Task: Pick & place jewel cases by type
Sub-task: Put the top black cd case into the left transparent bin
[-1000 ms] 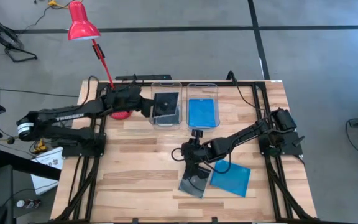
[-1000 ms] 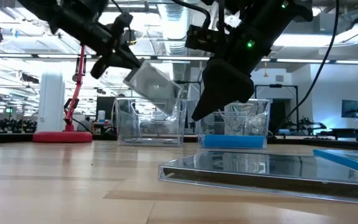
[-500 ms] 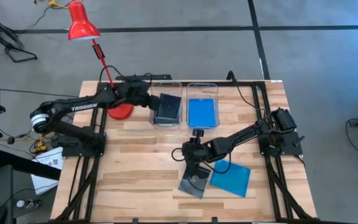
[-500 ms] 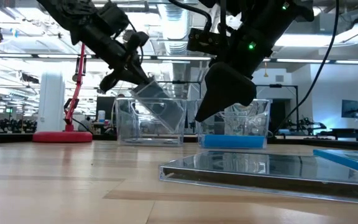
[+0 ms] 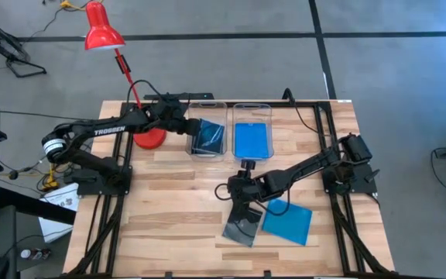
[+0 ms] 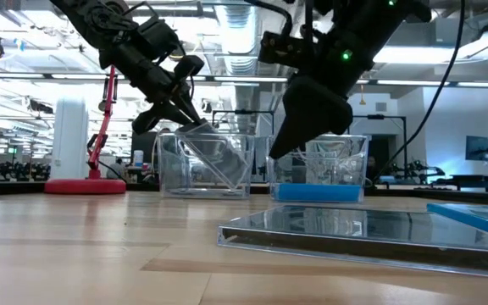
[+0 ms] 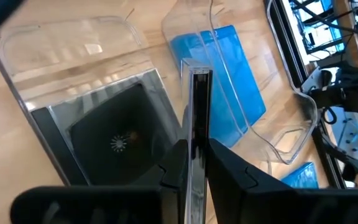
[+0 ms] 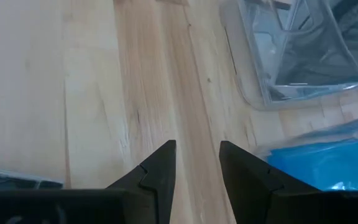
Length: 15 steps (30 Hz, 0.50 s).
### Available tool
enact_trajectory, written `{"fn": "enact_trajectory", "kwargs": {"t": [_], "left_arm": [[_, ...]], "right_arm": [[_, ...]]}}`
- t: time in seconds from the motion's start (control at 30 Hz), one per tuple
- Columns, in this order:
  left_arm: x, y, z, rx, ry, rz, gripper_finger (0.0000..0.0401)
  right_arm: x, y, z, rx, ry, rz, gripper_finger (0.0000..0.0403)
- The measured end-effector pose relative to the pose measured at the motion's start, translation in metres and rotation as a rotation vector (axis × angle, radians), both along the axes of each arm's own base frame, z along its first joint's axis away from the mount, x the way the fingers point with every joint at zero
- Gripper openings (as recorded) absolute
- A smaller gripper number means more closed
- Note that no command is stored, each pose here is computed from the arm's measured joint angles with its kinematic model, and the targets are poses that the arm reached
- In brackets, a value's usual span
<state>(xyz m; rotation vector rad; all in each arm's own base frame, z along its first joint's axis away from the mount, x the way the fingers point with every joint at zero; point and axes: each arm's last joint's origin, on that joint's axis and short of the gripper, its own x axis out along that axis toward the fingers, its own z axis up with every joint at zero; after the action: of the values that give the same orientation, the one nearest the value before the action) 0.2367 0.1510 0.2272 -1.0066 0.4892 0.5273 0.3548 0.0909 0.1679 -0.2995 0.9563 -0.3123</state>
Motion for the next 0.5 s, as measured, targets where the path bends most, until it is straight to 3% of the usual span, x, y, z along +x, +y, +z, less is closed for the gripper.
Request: {"fn": "enact_trajectory", "kwargs": {"t": [0.5], "left_arm": [[-0.0008,0.0017,-0.0003,0.068,0.032,0.02,0.0105]], "right_arm": [[-0.0007,0.0031,0.0022,-0.016,-0.015,-0.001,0.0118]]}}
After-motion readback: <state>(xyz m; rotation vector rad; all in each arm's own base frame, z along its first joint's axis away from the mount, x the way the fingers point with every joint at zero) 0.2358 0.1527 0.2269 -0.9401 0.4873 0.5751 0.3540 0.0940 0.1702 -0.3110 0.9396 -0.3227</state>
